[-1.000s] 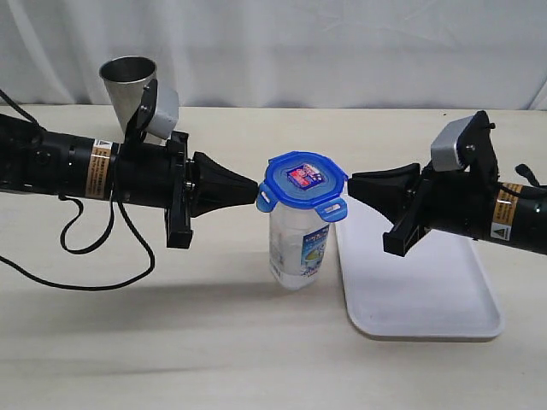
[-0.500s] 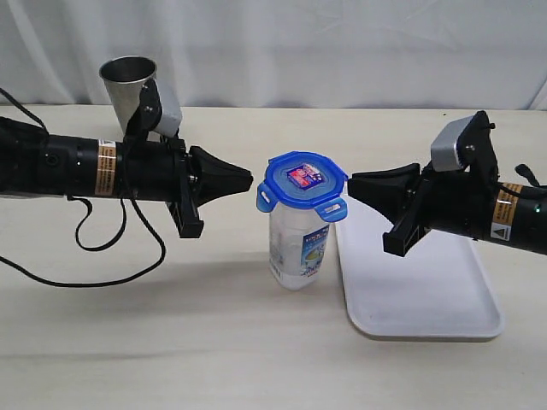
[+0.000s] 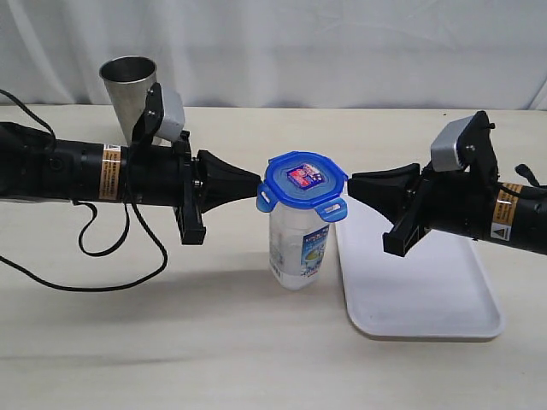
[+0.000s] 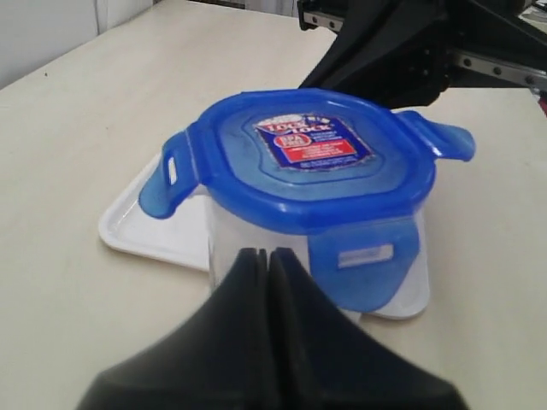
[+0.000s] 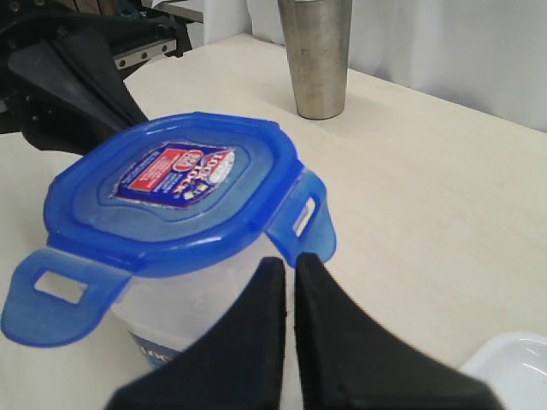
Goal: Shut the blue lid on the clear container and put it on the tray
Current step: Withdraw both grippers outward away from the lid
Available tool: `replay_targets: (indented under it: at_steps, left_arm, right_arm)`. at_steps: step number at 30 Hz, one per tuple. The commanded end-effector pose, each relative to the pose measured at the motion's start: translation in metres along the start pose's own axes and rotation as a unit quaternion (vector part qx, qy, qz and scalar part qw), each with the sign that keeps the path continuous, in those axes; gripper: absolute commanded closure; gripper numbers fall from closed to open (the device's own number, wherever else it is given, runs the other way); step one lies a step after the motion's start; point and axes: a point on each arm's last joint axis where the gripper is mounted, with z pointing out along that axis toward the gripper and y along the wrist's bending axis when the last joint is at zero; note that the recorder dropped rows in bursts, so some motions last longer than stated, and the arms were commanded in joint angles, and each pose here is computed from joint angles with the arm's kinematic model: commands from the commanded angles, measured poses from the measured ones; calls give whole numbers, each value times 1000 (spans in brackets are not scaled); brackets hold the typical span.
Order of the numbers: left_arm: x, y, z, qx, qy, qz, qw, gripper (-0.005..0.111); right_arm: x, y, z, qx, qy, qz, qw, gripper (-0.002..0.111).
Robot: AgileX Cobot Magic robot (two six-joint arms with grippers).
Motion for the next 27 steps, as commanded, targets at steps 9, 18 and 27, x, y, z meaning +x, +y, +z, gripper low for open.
replay_targets:
  at_steps: [9,18,27]
  left_arm:
    - [2,-6,1,30,10,-13,999,107]
    - [2,-6,1,29,11,-13,999,107]
    - [11,17,-22,-36,25,-40,998,107]
  right_arm:
    - [-2,0,1,-3,-6,-1,1000,104]
    - [-2,0,1,-3,-6,-1,1000,104]
    - [-9,-4,-7,44,23,-17,999,104]
